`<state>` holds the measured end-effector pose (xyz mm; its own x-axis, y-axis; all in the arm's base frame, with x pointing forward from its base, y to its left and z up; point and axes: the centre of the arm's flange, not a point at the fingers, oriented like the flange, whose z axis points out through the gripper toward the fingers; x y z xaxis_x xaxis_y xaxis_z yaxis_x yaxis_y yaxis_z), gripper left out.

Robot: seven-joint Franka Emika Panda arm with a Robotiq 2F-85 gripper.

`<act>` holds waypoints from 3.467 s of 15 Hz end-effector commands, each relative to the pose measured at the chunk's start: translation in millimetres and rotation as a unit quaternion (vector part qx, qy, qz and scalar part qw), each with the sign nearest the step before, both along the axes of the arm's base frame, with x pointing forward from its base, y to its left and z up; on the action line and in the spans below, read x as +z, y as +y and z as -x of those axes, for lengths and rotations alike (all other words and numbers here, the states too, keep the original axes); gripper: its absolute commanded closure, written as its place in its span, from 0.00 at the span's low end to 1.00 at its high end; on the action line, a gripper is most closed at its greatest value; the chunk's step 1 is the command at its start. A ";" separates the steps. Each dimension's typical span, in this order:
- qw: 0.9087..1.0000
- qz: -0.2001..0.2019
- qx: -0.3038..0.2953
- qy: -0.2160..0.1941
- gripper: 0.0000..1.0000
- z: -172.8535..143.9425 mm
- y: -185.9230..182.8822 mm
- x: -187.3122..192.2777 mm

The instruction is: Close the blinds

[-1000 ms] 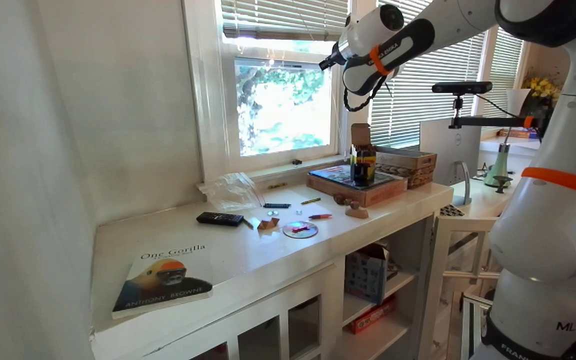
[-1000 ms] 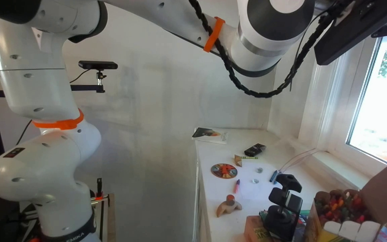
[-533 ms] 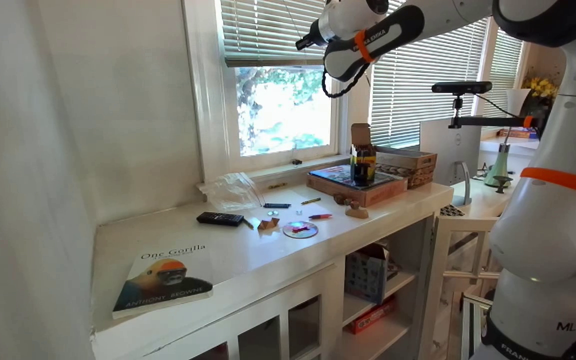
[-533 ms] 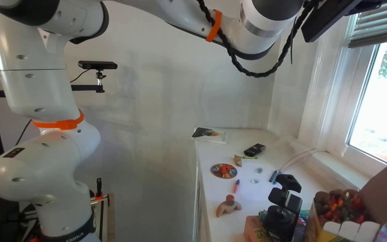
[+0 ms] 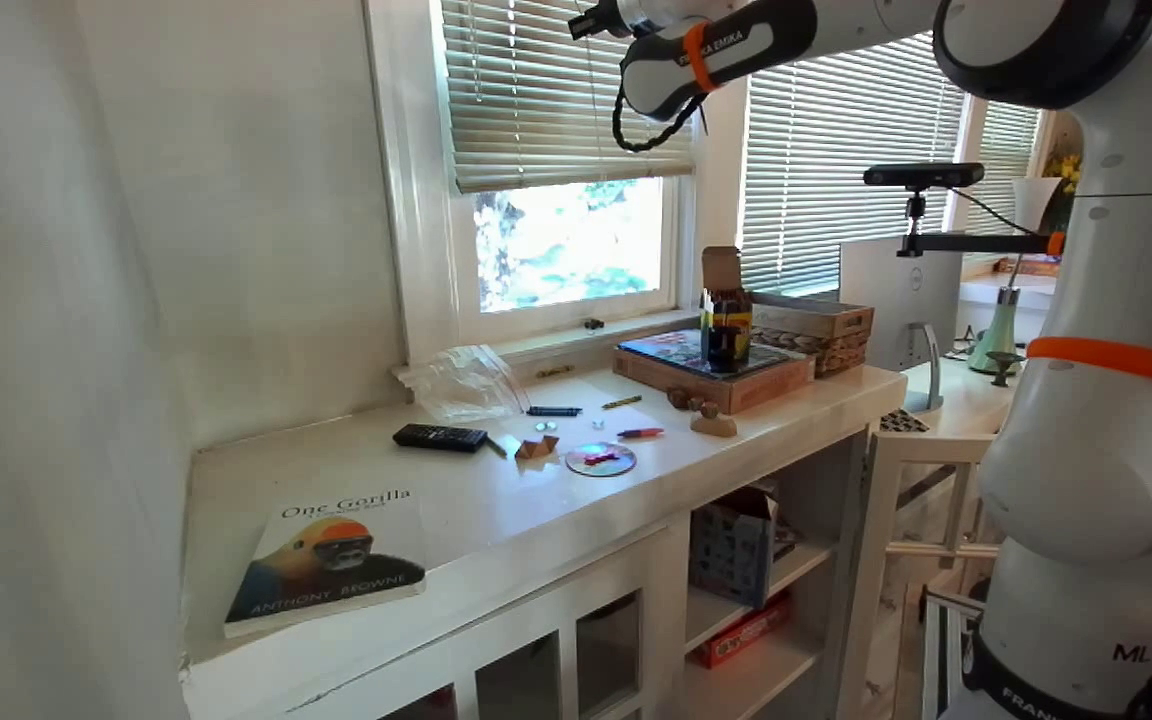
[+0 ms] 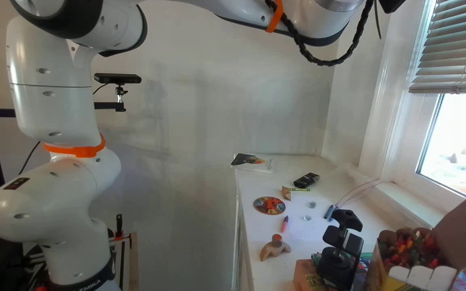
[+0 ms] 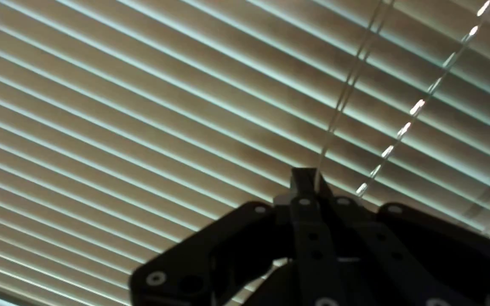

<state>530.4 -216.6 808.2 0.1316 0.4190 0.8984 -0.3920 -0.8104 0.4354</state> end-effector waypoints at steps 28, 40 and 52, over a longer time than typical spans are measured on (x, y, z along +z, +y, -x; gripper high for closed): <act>0.956 -0.240 0.010 0.170 0.00 -41.3 55.1 -100.6; 0.960 -0.221 0.011 0.172 0.00 -53.5 57.9 -98.5; 0.958 -0.228 0.030 0.171 0.00 -74.5 60.8 -113.3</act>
<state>593.6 -154.1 697.2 0.4565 0.0100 0.8896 -0.2509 -0.9579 0.1395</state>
